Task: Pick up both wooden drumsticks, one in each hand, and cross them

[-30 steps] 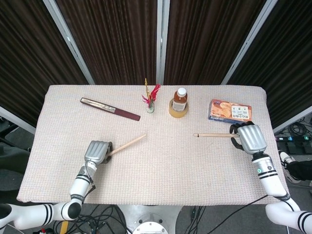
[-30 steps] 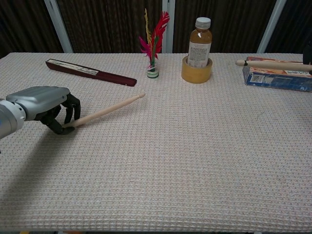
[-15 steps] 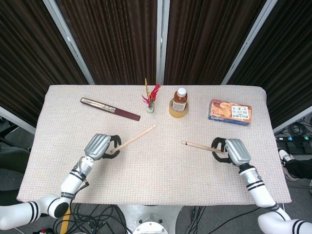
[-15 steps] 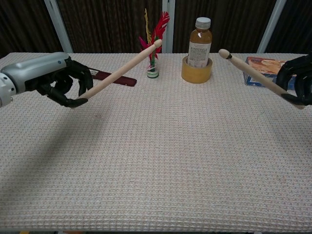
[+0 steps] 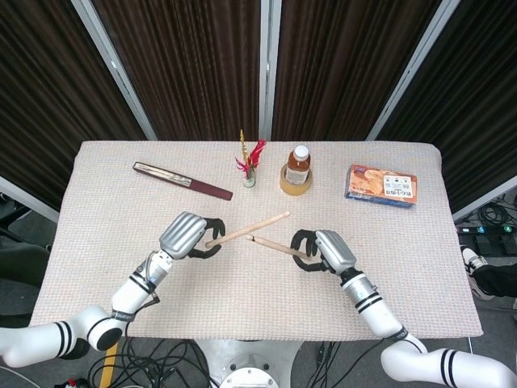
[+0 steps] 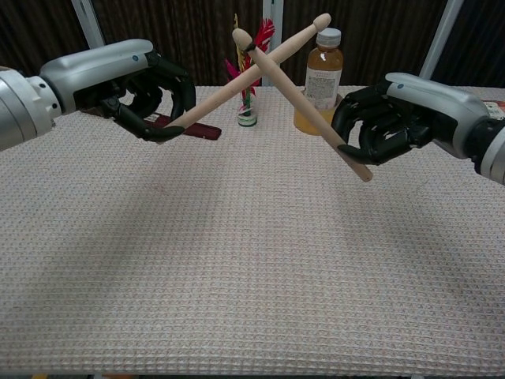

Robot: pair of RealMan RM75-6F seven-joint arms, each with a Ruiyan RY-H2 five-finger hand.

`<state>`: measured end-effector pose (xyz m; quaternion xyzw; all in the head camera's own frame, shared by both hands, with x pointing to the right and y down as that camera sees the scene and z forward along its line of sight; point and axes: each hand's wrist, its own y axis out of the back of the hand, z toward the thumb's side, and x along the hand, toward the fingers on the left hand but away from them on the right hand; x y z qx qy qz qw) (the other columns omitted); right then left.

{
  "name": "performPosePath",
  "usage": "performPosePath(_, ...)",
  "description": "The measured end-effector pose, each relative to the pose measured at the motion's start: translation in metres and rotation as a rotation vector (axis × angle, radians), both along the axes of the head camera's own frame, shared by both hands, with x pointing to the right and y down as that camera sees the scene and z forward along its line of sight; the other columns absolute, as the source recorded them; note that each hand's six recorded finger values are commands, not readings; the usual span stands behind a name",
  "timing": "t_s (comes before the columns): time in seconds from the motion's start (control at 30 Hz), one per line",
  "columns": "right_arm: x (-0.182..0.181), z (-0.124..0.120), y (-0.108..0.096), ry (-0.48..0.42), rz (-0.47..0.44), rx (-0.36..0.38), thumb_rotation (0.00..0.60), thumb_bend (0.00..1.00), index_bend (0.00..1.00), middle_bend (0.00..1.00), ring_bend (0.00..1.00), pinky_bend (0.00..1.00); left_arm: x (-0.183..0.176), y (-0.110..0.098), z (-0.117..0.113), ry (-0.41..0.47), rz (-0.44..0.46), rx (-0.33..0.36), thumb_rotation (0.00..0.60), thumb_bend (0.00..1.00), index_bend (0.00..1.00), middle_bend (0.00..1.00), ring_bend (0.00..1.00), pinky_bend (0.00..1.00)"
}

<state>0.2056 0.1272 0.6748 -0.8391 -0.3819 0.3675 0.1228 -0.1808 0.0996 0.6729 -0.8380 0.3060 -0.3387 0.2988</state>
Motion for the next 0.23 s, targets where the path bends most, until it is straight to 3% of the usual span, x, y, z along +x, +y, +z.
performPosePath(0.23,-0.032,0.002,-0.003,-0.044,0.028,-0.018,0.600,0.75,0.82,0.71,0.61,0.61,0.008,-0.002,-0.004,0.018,0.017,0.007,0.600,0.54,0.63,0.72,0.76,0.79)
